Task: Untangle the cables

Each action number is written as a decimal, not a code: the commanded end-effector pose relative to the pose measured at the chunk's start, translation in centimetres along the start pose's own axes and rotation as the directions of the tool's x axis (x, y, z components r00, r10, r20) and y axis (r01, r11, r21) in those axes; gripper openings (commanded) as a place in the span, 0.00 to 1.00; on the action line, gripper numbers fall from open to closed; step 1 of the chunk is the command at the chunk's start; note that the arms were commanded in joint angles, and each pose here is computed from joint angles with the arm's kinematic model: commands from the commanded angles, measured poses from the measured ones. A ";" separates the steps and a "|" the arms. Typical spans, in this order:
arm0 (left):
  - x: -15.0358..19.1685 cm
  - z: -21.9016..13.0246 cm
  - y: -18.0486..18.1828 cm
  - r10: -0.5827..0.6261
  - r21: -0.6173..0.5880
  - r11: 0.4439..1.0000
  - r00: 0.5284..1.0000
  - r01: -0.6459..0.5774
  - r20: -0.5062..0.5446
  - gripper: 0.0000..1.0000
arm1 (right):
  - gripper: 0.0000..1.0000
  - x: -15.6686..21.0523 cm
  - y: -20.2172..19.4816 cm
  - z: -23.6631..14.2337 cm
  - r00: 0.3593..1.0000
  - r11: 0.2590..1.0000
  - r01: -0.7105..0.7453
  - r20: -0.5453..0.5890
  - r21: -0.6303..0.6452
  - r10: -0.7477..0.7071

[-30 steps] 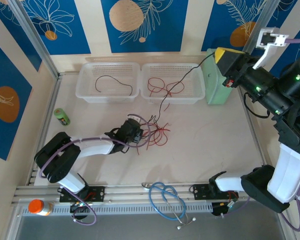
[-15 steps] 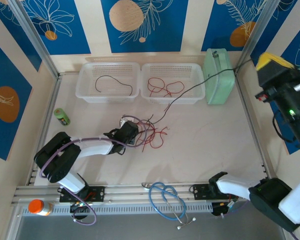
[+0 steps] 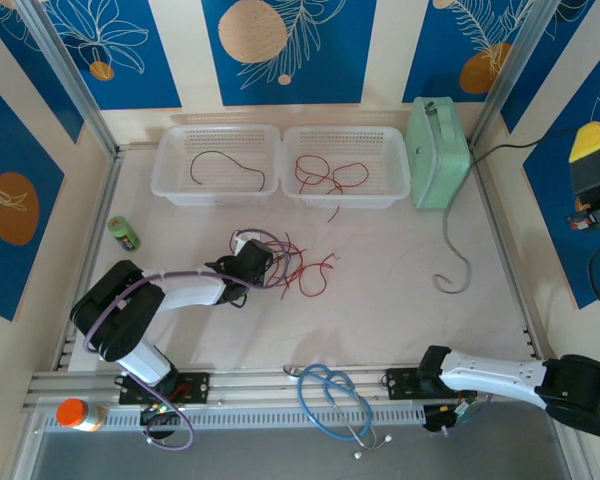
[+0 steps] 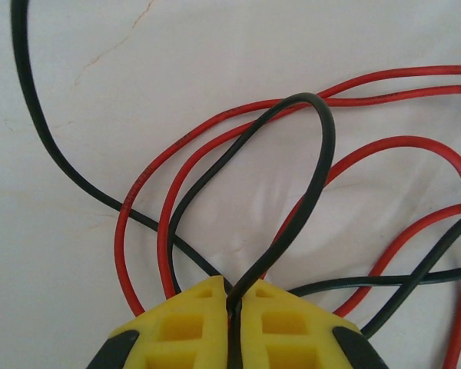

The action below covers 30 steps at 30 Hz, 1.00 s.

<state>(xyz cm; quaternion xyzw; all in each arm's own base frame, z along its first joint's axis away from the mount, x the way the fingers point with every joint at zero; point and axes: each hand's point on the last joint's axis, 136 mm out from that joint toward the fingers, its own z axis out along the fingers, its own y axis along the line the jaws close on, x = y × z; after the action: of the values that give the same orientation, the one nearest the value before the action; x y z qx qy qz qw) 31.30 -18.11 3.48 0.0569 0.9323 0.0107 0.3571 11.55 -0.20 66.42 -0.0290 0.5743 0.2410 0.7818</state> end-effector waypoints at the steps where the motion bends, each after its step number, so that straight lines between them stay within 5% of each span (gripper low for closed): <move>1: -0.9 -0.4 -0.9 0.019 0.048 0.999 1.000 -0.018 -0.022 0.10 | 0.00 -0.5 -1.3 0.7 0.999 0.996 0.038 0.022 0.075 -0.039; 5: -4.3 -3.2 -3.7 0.051 0.209 0.976 0.998 -0.059 0.044 0.63 | 0.00 1.4 0.1 2.6 0.996 0.995 0.089 -0.032 0.053 -0.088; 10: -8.3 -8.5 -7.2 0.111 0.385 0.909 0.983 -0.159 0.145 1.00 | 0.00 3.0 1.0 3.2 0.993 0.995 0.099 -0.064 0.030 -0.096; 20: -11.9 -17.7 -11.9 0.197 0.627 0.673 0.912 -0.392 0.359 1.00 | 0.00 6.1 2.6 3.7 0.987 0.995 0.093 -0.132 -0.023 -0.095; 27: -12.9 -17.9 -15.1 0.256 0.663 0.543 0.853 -0.516 0.455 1.00 | 0.00 6.8 4.1 4.2 0.984 0.995 0.071 -0.160 -0.074 -0.082; 30: -13.1 -17.6 -17.4 0.248 0.730 0.446 0.856 -0.517 0.454 1.00 | 0.00 6.8 4.6 4.2 0.983 0.994 0.058 -0.169 -0.093 -0.073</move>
<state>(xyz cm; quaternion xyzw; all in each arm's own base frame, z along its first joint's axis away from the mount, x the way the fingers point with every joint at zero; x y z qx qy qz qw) 28.14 -33.94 22.97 0.3845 0.7690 -0.3061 0.4087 15.20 7.15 62.14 -0.1063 0.6308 0.2116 0.7390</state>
